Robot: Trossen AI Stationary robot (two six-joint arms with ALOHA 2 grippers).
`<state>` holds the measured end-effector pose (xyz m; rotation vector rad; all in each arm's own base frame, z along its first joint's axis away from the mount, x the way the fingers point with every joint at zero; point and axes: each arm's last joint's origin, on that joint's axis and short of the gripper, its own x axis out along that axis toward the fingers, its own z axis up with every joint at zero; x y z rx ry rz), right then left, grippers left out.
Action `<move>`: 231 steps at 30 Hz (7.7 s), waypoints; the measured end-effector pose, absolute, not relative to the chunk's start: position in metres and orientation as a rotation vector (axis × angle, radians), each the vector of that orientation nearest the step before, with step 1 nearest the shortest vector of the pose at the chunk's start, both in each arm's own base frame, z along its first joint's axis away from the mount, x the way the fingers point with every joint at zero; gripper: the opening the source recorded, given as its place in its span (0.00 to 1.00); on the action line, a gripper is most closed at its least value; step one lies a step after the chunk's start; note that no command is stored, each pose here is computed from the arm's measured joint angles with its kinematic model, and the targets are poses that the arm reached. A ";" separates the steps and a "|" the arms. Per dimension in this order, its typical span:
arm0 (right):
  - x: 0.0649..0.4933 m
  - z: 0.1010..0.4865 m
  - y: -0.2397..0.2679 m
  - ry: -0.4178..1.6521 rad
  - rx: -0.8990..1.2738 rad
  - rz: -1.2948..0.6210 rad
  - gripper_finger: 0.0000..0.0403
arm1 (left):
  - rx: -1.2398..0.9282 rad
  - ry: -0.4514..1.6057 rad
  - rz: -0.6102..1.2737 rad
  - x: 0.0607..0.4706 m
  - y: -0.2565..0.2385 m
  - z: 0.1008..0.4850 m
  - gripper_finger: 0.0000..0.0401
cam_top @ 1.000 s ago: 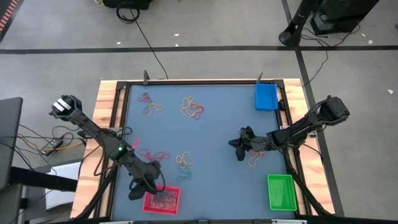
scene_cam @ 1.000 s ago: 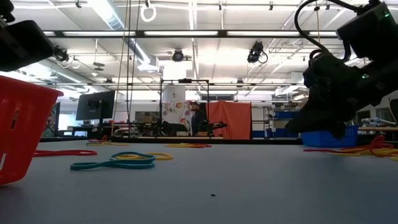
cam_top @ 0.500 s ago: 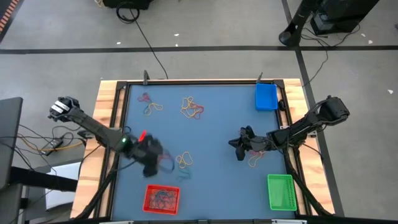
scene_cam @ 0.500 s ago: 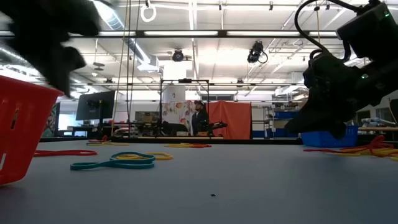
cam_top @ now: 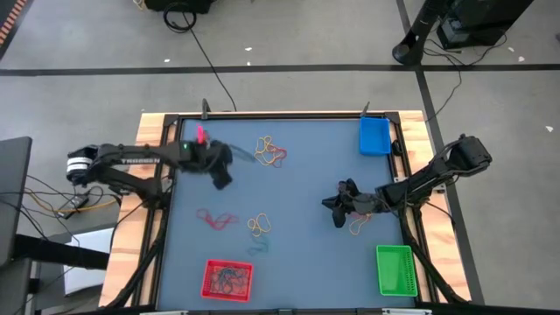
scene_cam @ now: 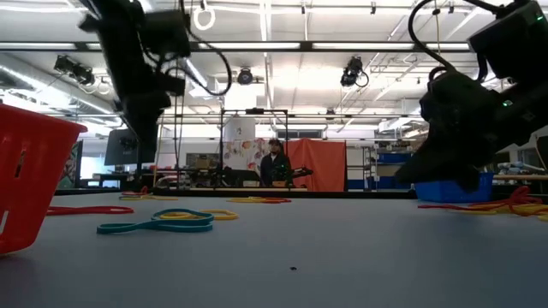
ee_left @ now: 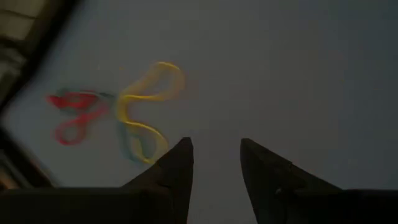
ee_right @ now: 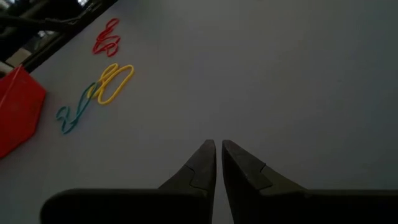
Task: Sort rubber bands into baskets
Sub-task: Put the blue rubber band into the red bin
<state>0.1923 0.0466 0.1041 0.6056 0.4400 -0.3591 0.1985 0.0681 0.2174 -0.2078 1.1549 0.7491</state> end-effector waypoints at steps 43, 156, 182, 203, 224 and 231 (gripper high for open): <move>0.192 0.104 0.047 0.435 0.564 -0.368 0.10 | -0.612 1.081 1.010 0.159 0.200 0.140 0.20; 0.192 0.104 0.050 0.438 0.569 -0.349 0.10 | -0.597 1.118 0.705 0.150 0.170 0.147 0.11; 0.192 0.105 0.050 0.438 0.570 -0.348 0.10 | -0.589 1.168 0.736 0.151 0.166 0.144 0.01; 0.191 0.105 0.055 0.437 0.619 -0.328 0.10 | -0.484 0.916 0.550 0.158 0.060 0.252 0.00; 0.190 0.105 0.055 0.406 0.656 -0.371 0.10 | -0.446 0.684 -0.091 0.169 -0.065 0.282 0.00; 0.190 0.105 0.055 0.406 0.653 -0.371 0.10 | -0.450 0.555 -0.222 0.168 -0.098 0.292 0.00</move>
